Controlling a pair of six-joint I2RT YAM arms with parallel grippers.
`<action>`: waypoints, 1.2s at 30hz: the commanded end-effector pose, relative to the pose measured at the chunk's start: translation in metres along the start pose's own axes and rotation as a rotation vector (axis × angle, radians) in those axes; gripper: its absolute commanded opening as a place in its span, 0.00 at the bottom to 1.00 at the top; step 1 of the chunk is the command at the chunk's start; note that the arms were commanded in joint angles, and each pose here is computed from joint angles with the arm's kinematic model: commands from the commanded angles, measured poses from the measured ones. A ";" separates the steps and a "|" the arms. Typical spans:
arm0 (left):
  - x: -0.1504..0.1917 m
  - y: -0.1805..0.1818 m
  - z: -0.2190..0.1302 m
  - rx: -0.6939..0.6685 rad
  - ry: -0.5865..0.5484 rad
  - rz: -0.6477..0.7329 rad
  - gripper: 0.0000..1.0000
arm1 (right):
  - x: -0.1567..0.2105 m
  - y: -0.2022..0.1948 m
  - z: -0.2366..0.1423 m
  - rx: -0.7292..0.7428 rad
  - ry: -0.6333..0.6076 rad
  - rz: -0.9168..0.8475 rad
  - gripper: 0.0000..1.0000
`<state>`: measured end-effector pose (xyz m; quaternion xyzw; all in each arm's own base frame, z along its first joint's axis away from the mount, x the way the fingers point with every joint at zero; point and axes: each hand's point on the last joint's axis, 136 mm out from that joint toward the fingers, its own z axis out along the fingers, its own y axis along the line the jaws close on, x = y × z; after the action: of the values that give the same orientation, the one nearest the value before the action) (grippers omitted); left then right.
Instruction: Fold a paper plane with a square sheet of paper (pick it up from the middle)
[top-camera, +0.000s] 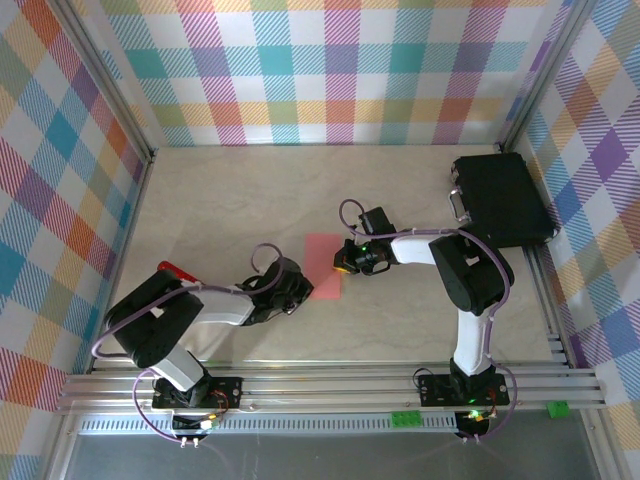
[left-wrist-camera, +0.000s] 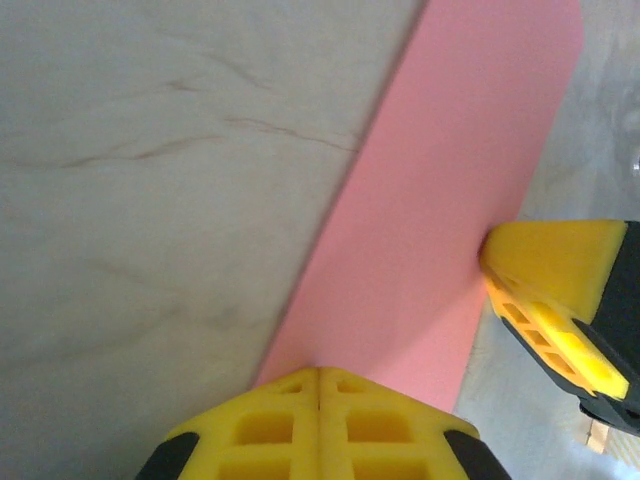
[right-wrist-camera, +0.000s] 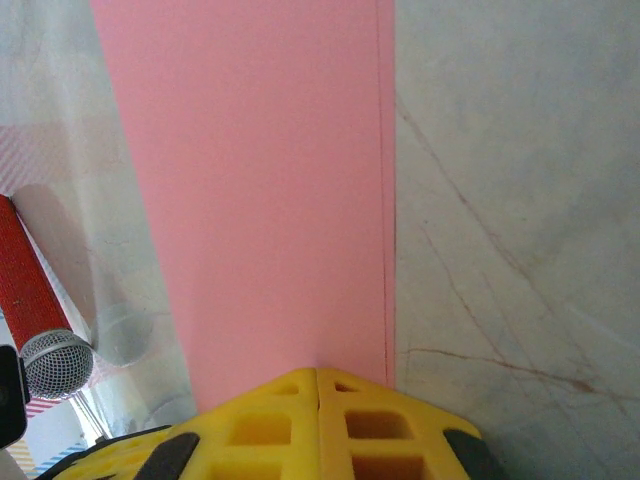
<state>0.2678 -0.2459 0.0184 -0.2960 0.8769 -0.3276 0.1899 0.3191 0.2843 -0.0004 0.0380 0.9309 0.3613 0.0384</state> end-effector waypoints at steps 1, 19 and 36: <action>-0.011 0.070 -0.018 -0.226 -0.079 -0.046 0.00 | 0.077 -0.172 0.003 0.612 0.141 0.198 0.00; -0.005 -0.049 0.006 0.049 0.065 0.127 0.00 | 0.077 -0.172 0.004 0.610 0.145 0.196 0.00; -0.029 0.068 -0.021 -0.268 -0.119 -0.022 0.00 | 0.075 -0.173 0.000 0.627 0.146 0.179 0.00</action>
<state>0.2755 -0.2259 0.0191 -0.3130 0.8790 -0.2952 0.2053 0.3193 0.2845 -0.0006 0.0360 0.9311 0.3607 0.0399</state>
